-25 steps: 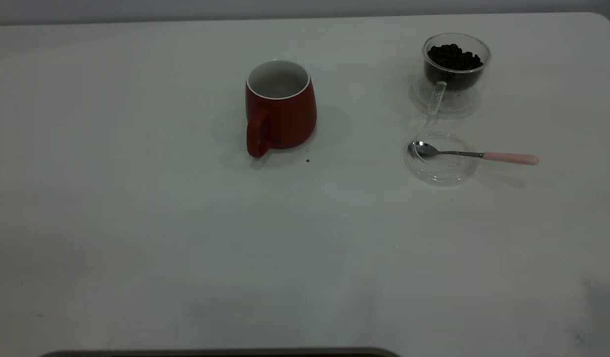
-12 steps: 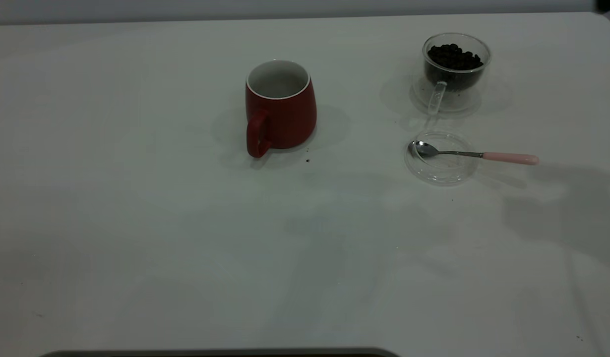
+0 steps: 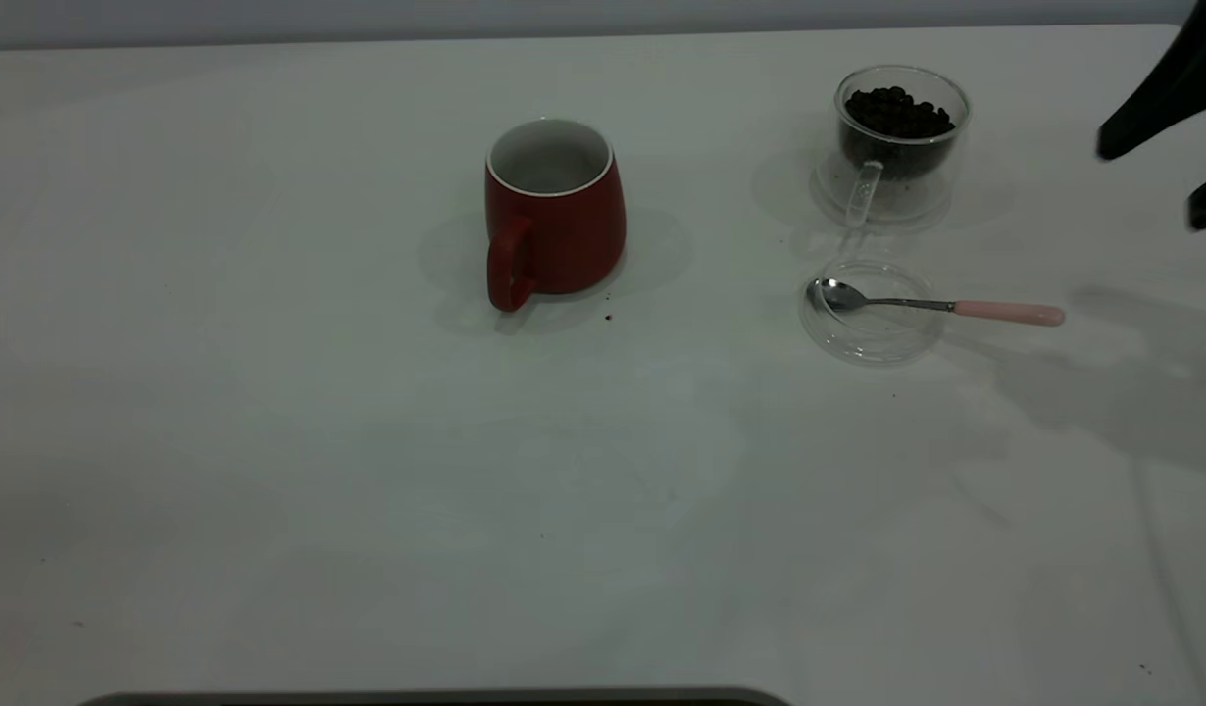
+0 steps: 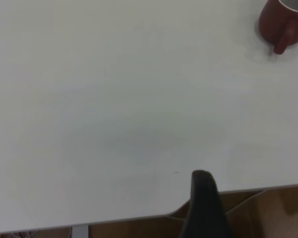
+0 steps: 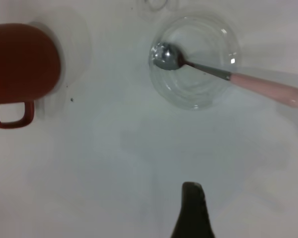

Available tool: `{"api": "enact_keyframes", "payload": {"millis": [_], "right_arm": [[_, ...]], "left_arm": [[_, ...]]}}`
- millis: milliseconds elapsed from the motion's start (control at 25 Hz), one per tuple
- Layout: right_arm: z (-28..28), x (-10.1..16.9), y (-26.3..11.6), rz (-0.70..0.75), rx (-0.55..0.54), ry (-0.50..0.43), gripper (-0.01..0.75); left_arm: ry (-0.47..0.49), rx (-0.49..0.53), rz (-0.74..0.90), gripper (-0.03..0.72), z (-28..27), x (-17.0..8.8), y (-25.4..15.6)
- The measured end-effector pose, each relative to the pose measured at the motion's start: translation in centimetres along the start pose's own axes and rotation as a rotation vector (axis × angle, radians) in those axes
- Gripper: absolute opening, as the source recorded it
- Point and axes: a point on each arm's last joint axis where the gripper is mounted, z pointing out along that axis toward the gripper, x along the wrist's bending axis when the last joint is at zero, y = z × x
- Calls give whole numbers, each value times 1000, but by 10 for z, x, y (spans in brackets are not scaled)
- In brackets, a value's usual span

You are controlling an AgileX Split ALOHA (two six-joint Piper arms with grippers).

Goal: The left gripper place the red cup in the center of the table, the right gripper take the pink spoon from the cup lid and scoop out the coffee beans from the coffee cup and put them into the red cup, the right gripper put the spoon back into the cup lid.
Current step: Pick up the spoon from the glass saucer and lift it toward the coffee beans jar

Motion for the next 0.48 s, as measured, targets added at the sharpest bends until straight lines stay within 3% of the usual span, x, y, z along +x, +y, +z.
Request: {"api": "enact_keyframes", "payload": {"millis": [480], "right_arm": [[72,-36,-6,133,44,47,627]], "left_arm": [[0,0,0,569,0,0,0]]}}
